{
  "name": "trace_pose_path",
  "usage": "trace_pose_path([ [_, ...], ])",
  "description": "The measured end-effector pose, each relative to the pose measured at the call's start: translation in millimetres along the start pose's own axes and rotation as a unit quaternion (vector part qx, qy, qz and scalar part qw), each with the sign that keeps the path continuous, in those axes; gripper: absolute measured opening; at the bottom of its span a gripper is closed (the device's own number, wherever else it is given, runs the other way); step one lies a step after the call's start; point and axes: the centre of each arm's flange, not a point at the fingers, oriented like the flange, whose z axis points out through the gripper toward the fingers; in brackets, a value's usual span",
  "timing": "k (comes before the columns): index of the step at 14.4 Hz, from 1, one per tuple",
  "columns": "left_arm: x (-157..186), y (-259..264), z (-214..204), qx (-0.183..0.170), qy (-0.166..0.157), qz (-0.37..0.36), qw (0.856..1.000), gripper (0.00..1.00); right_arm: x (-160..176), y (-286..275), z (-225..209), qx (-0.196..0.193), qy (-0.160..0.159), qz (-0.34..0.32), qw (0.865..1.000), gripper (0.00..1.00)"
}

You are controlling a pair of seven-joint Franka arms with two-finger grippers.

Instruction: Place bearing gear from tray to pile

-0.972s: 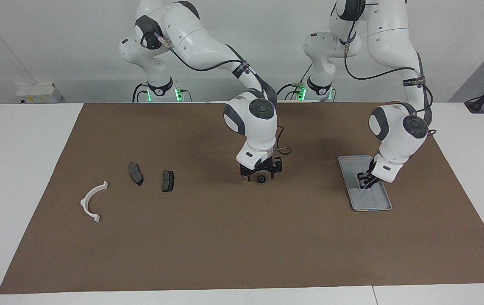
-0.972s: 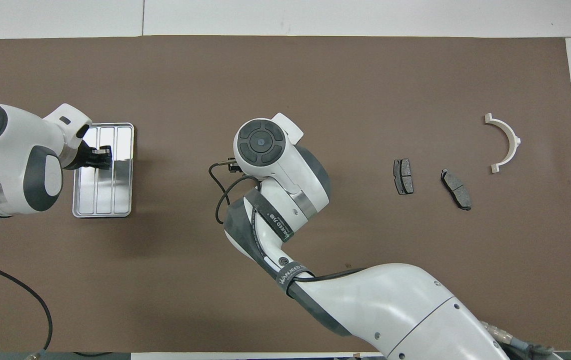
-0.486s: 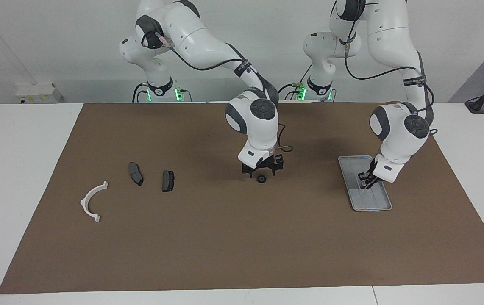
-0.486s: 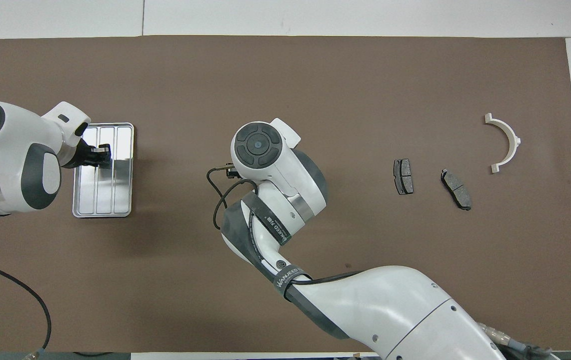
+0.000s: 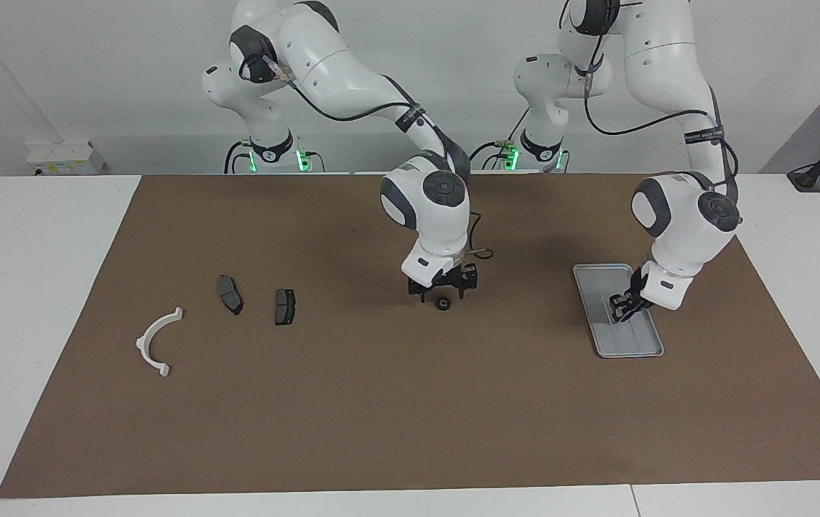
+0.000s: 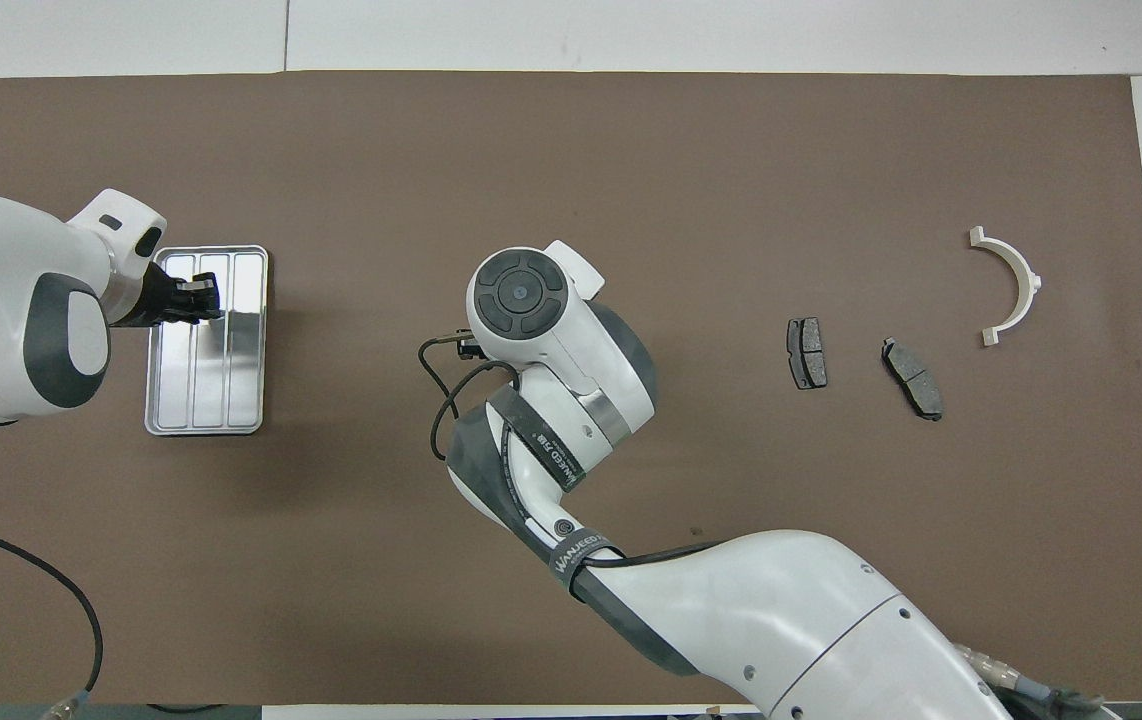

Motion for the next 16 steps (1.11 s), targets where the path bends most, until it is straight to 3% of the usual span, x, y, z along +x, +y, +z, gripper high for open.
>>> trace_pose_path([
  [12, 0.5, 1.5, -3.4, -0.001, -0.006, -0.009, 1.0, 0.23, -2.4, -0.4, 7.2, 0.005, 0.006, -0.001, 1.0, 0.9],
  [16, 1.0, 42.8, -30.7, -0.005, -0.022, -0.042, 0.999, 0.23, -4.0, 0.7, 14.4, 0.008, 0.009, -0.001, 1.0, 0.9],
])
